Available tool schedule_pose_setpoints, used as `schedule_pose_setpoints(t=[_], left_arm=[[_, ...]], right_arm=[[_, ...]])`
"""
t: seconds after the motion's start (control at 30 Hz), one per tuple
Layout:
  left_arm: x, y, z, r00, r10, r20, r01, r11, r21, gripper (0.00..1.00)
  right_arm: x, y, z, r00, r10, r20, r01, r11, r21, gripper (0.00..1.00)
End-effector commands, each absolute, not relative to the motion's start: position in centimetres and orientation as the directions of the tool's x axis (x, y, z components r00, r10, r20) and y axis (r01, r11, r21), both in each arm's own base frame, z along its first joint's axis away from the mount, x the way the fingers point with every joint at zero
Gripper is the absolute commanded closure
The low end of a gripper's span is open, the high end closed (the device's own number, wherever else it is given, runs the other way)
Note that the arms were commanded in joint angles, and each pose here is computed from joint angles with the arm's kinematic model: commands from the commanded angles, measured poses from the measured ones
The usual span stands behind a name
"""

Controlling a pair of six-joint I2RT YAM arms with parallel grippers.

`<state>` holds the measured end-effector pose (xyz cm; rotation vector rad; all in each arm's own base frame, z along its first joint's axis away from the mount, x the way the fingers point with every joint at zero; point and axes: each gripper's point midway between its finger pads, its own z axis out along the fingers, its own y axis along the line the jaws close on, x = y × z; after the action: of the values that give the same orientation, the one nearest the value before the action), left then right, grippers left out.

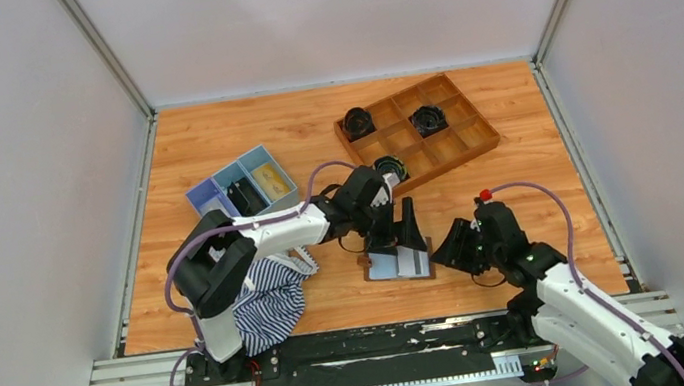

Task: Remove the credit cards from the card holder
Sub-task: Remove the credit card from the card holder.

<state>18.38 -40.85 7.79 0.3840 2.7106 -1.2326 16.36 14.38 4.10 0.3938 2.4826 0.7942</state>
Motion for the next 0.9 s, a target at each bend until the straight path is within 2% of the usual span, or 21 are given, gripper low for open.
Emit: schedule_pose_setpoints(t=[0.0, 0.07, 0.3, 0.5, 0.87], left_arm=[[18.4, -39.9, 8.1, -0.960, 0.158, -0.233, 0.279, 0.648, -0.709, 0.11], [18.5, -39.8, 8.1, -0.960, 0.149, -0.235, 0.274, 0.648, -0.711, 0.13], [18.8, -39.4, 7.1, -0.972, 0.113, -0.208, 0.229, 0.661, -0.714, 0.21], [19.1, -39.3, 5.9, -0.982, 0.064, -0.176, 0.174, 0.656, -0.735, 0.28], [19.2, -38.9, 4.5, -0.986, 0.052, -0.157, 0.150, 0.683, -0.715, 0.35]], right_arm=[[17.4, 13.5, 5.9, -0.783, 0.462, -0.416, 0.142, 0.785, 0.603, 0.50], [17.7, 13.7, 6.6, -0.771, 0.470, -0.430, 0.126, 0.774, 0.621, 0.54], [18.9, 16.6, 7.7, -0.813, 0.429, -0.394, 0.043, 0.719, 0.693, 0.76], [20.0, 17.8, 6.9, -0.842, 0.389, -0.375, 0.023, 0.719, 0.694, 0.78], [19.7, 17.6, 3.7, -0.868, 0.370, -0.332, 0.062, 0.743, 0.666, 0.77]])
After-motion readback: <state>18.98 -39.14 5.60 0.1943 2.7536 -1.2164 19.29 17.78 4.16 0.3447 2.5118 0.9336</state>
